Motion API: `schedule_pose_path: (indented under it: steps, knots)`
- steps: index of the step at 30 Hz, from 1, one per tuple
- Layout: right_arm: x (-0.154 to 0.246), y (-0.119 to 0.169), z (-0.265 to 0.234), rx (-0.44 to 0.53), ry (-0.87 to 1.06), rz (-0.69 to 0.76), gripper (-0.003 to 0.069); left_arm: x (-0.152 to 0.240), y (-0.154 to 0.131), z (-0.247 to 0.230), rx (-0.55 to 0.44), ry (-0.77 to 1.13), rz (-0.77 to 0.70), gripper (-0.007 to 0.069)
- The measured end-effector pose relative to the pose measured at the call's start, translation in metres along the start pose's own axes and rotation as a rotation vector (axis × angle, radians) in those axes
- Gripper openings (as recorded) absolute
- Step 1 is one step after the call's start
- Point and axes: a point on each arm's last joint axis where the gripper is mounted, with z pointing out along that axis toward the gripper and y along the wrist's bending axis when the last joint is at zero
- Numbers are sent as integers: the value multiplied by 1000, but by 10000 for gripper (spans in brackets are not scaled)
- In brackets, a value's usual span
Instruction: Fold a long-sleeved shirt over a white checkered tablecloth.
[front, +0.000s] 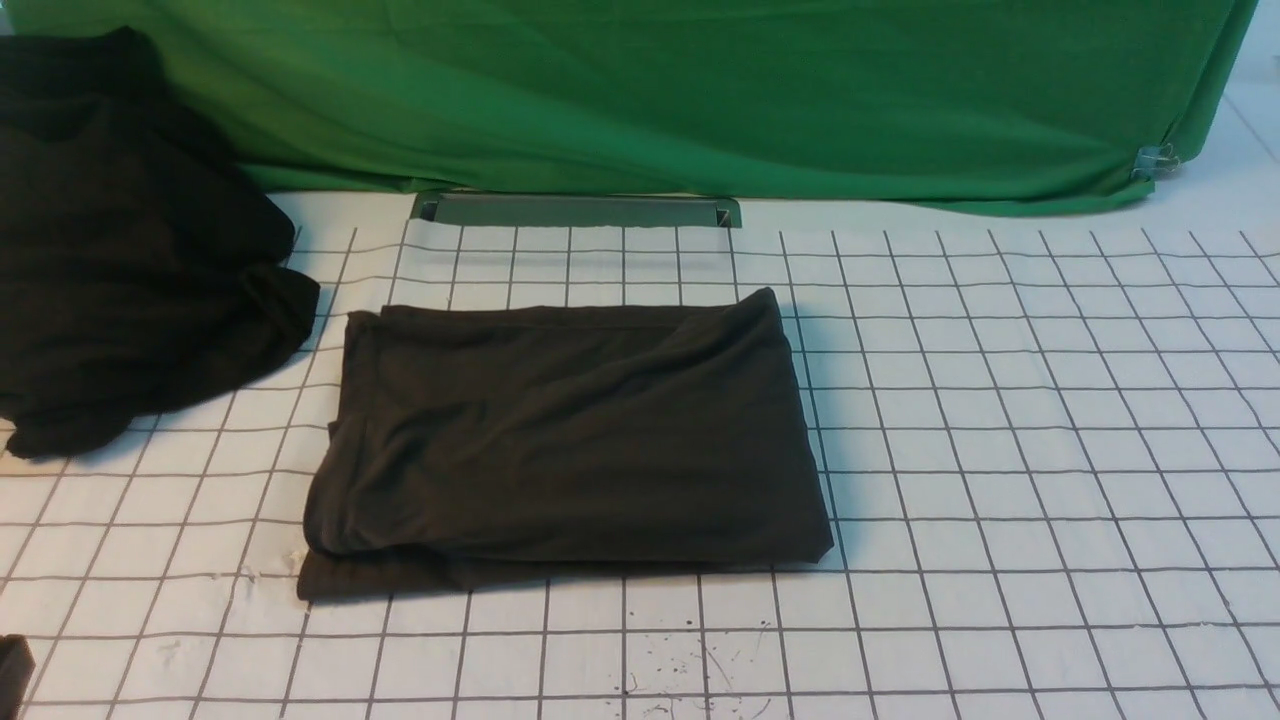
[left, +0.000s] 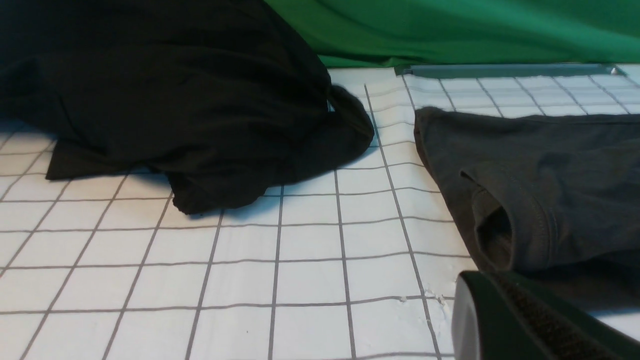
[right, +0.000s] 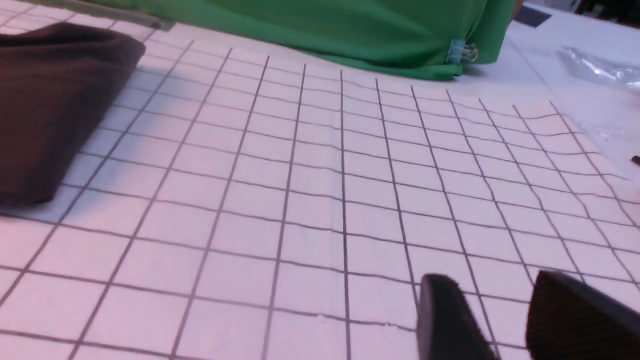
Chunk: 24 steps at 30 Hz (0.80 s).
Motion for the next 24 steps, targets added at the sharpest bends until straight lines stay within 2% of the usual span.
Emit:
schedule_pose_path:
  steps: [24]
  knots:
    - [0,0,0,0,-1,16,242,0,0,0,0,-1,0,2]
